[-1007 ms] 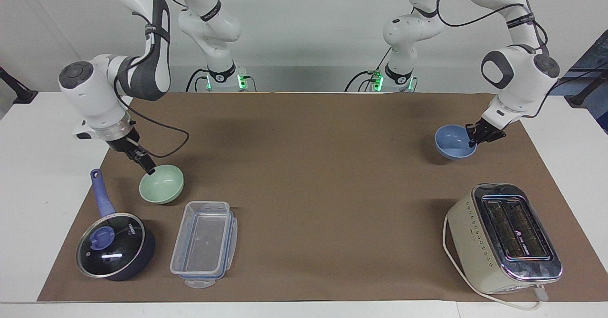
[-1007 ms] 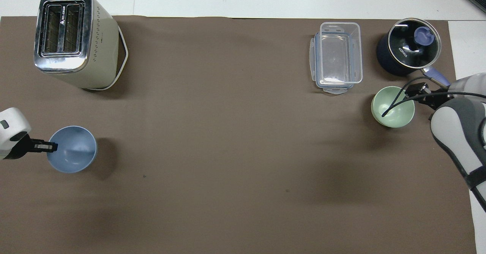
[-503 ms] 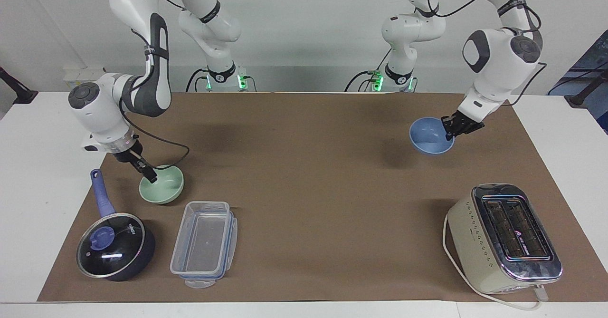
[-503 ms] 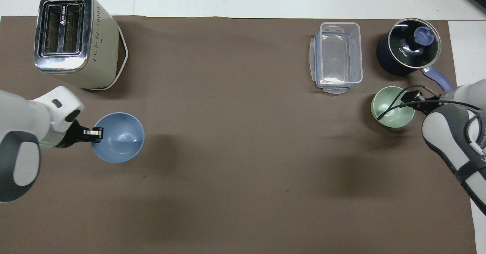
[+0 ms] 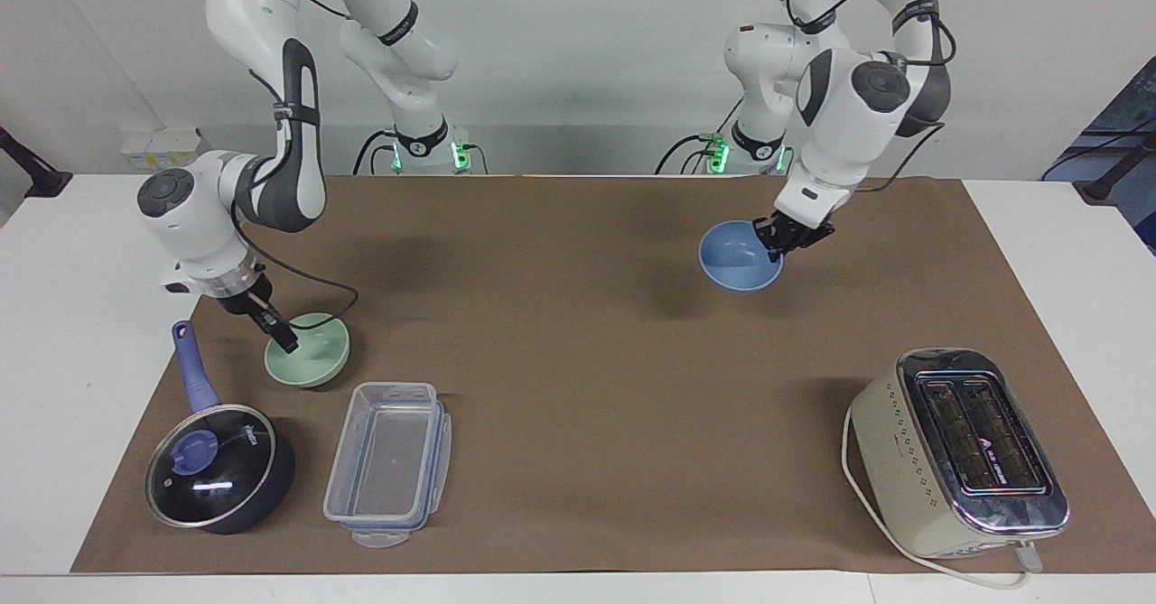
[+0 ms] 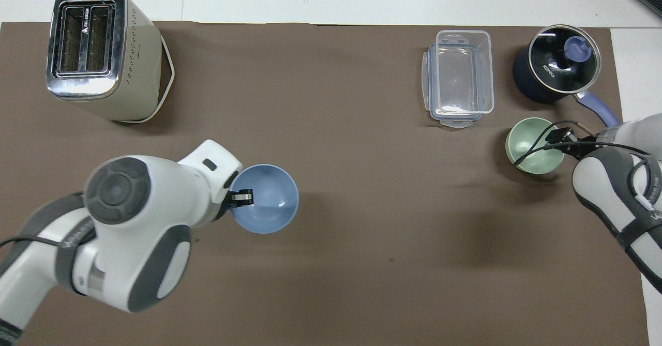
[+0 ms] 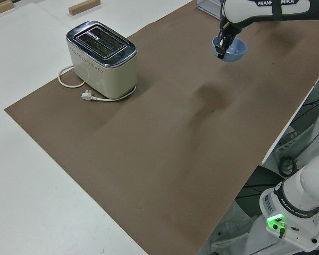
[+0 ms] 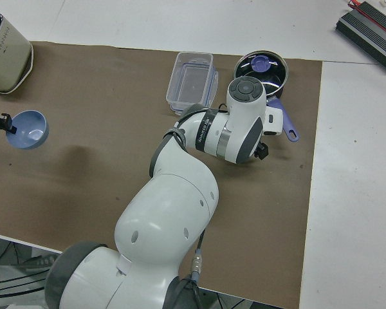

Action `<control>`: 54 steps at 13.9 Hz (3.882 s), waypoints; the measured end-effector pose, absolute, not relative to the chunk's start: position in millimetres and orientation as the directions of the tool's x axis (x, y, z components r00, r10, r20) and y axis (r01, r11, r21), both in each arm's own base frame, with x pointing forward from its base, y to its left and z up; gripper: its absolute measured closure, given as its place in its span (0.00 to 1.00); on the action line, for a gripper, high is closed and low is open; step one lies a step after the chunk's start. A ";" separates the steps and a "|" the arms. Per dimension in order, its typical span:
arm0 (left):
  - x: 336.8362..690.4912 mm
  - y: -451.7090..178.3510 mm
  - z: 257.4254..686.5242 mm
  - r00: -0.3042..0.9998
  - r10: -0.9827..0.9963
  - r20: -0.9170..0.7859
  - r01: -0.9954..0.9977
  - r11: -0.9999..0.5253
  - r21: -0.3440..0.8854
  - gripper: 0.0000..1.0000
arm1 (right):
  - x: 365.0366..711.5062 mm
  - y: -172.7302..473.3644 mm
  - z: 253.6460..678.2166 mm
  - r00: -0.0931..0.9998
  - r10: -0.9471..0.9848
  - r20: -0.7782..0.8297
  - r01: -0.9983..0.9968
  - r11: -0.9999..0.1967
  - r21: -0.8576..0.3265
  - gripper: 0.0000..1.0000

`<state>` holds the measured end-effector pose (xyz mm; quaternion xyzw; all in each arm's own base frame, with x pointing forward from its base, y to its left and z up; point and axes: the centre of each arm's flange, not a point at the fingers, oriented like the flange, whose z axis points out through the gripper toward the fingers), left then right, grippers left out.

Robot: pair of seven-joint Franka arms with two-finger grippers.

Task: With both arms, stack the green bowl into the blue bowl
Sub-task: 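Slide the blue bowl toward the table center with the left gripper and release, then withdraw the left gripper while the right gripper lifts the green bowl, then carry the green bowl over the blue bowl and lower it in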

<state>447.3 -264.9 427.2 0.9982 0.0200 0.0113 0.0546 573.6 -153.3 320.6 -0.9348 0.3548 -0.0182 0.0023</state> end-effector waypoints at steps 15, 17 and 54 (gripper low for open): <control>488.0 -276.3 377.9 0.993 0.092 0.074 0.081 -0.986 0.146 0.00 | 571.0 -159.1 376.7 0.704 -0.710 0.016 -0.702 -0.700 -0.130 0.96; 520.4 -223.5 393.6 0.996 0.058 0.069 0.049 -0.991 0.128 0.00 | 556.1 -155.8 406.7 0.759 -0.650 -0.018 -0.648 -0.753 -0.112 0.96; 553.3 -49.1 588.9 0.993 -0.103 -0.065 -0.099 -0.993 0.061 0.00 | 432.5 300.7 356.8 0.991 0.095 0.099 0.109 -0.983 -0.150 0.96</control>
